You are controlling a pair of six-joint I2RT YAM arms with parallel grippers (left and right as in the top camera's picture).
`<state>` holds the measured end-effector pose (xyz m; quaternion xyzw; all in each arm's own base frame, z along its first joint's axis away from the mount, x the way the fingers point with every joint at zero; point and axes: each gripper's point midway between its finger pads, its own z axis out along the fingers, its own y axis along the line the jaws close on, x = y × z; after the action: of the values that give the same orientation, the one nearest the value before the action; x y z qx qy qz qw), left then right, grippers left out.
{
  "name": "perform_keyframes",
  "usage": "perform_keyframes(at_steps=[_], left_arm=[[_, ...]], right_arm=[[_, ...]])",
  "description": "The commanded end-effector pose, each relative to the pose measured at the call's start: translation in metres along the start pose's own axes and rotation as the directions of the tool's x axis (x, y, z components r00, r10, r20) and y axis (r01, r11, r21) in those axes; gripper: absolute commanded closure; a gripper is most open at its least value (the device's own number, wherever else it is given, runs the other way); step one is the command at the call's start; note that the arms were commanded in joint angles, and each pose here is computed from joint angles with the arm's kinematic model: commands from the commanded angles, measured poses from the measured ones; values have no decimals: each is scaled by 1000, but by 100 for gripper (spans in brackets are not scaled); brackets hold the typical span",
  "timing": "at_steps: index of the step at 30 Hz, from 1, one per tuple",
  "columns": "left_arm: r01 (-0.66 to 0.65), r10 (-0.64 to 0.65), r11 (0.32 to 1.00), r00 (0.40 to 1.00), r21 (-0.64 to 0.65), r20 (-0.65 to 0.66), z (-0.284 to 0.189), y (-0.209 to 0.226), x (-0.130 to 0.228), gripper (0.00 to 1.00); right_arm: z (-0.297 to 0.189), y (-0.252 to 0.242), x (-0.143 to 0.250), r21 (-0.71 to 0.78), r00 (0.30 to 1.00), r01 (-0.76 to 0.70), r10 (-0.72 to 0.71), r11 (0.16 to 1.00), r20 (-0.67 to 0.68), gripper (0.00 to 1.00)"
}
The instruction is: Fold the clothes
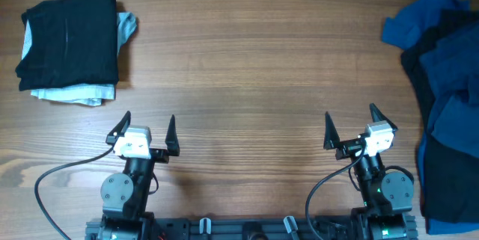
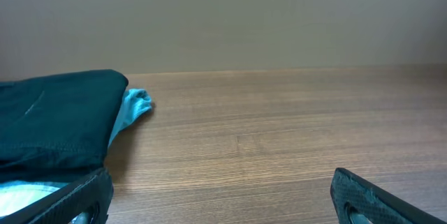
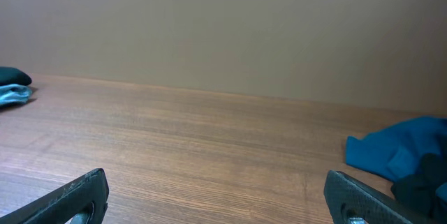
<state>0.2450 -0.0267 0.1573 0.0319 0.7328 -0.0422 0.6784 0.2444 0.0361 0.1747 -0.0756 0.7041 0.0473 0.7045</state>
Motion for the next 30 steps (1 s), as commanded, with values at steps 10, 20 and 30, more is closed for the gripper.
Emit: perform_keyframes(at_steps=[10, 20, 30], left_arm=[[-29, 29, 999, 1000, 12, 3, 0, -2, 0, 0], [-29, 29, 999, 1000, 12, 3, 0, -2, 0, 0], [-29, 29, 999, 1000, 12, 3, 0, -2, 0, 0]], right_arm=[[0, 4, -1, -18, 1000, 13, -13, 1000, 8, 0], [0, -6, -1, 41, 995, 102, -103, 994, 1, 0], [0, -6, 1, 37, 984, 176, -176, 984, -9, 0]])
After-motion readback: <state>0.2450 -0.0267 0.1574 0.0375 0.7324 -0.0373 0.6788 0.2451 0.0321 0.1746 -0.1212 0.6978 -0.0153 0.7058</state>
